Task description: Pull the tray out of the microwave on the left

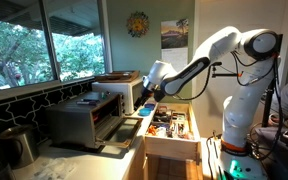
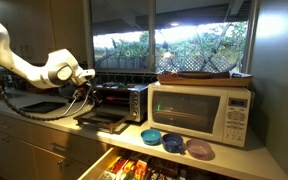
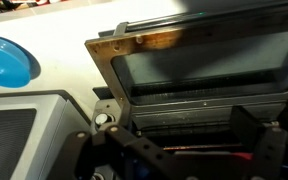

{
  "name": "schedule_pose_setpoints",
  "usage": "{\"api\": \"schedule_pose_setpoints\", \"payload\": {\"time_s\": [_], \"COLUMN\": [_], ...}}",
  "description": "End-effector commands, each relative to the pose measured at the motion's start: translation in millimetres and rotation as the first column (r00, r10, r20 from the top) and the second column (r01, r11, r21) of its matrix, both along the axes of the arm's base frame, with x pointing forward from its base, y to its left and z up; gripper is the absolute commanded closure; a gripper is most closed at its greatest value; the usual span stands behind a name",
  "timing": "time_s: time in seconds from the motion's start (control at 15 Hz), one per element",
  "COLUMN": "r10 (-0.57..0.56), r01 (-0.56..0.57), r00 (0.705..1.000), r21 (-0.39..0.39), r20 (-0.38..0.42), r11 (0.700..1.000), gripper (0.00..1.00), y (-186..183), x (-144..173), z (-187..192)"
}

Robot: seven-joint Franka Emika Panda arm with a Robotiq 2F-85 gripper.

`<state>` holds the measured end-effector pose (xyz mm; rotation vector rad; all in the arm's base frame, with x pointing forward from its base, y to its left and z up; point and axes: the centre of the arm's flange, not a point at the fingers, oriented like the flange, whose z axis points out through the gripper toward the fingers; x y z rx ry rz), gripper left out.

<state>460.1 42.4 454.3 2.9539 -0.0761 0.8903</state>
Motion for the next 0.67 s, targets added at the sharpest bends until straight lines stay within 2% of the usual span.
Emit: {"api": "schedule_pose_setpoints", "payload": {"time_s": [0.0, 0.27, 0.33, 0.6], "r10": [0.001, 0.002, 0.000, 0.051], "r01": [-0.001, -0.002, -0.002, -0.060], "r00": [1.000, 1.000, 0.994, 0.947], "r21": [0.003, 0.003, 0.019, 0.020], "r20": [-0.006, 0.002, 0.113, 0.316], "r11": [1.000, 1.000, 1.000, 0.998], "gripper": [0.00, 0.00, 0.00, 0.00], "y": [-1, 0, 3, 5], "x": [4, 4, 9, 28], "z": [-5, -1, -12, -25]}}
